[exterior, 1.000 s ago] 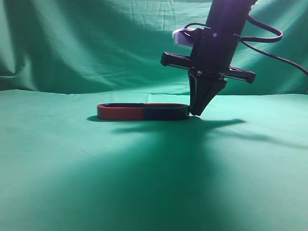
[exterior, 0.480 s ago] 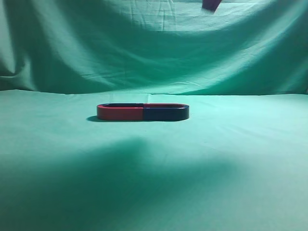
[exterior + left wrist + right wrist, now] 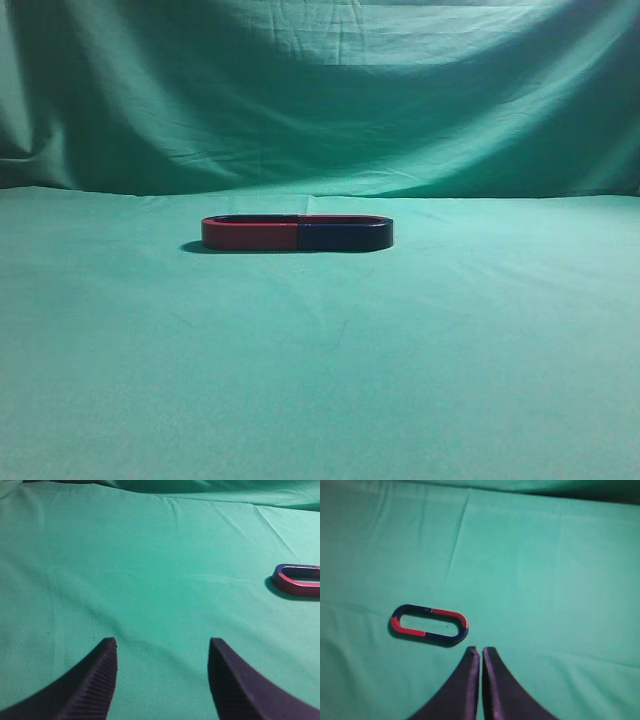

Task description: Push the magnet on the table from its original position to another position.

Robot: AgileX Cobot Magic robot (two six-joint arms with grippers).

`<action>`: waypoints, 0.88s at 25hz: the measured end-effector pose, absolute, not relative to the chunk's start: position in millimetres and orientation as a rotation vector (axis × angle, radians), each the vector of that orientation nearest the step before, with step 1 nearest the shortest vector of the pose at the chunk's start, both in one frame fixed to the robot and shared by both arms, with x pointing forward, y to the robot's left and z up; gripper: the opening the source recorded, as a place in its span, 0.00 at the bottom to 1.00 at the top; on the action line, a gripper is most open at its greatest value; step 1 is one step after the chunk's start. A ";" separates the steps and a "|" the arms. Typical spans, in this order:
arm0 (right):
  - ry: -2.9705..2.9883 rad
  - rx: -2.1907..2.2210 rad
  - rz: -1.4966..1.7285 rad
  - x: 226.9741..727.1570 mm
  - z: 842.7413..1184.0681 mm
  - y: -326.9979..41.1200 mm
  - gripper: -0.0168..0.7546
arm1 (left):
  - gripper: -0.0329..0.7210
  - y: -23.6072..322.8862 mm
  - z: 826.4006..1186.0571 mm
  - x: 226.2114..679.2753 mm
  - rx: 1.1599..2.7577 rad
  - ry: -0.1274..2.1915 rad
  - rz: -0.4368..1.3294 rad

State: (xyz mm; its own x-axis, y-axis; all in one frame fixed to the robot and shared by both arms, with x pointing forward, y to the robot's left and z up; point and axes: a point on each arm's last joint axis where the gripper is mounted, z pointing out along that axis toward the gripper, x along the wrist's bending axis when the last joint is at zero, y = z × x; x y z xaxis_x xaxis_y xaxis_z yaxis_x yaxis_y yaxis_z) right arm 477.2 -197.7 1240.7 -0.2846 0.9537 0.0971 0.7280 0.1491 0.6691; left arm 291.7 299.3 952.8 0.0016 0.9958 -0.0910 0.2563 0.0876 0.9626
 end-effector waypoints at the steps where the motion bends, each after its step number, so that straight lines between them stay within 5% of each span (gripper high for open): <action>1: 2.057 1.597 0.929 464.7 1250.3 -203.1 0.02 | 0.54 299.3 952.8 291.7 1.333 1.427 0.998; 8: 1.959 1.516 1.070 378.6 1263.4 -239.6 0.02 | 0.54 299.3 952.8 291.7 1.333 1.427 0.998; 22: 1.871 1.434 1.171 274.5 1177.5 -284.5 0.02 | 0.54 299.3 952.8 291.7 1.333 1.427 0.998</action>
State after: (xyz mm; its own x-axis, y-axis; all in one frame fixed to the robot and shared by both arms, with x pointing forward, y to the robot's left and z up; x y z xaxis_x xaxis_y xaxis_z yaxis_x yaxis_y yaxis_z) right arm 274.5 -284.5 1177.5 -0.3169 0.9424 0.1071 0.5083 0.0734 0.8581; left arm 291.7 299.3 952.8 0.0016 0.9958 -0.0910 0.2563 0.0876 0.9626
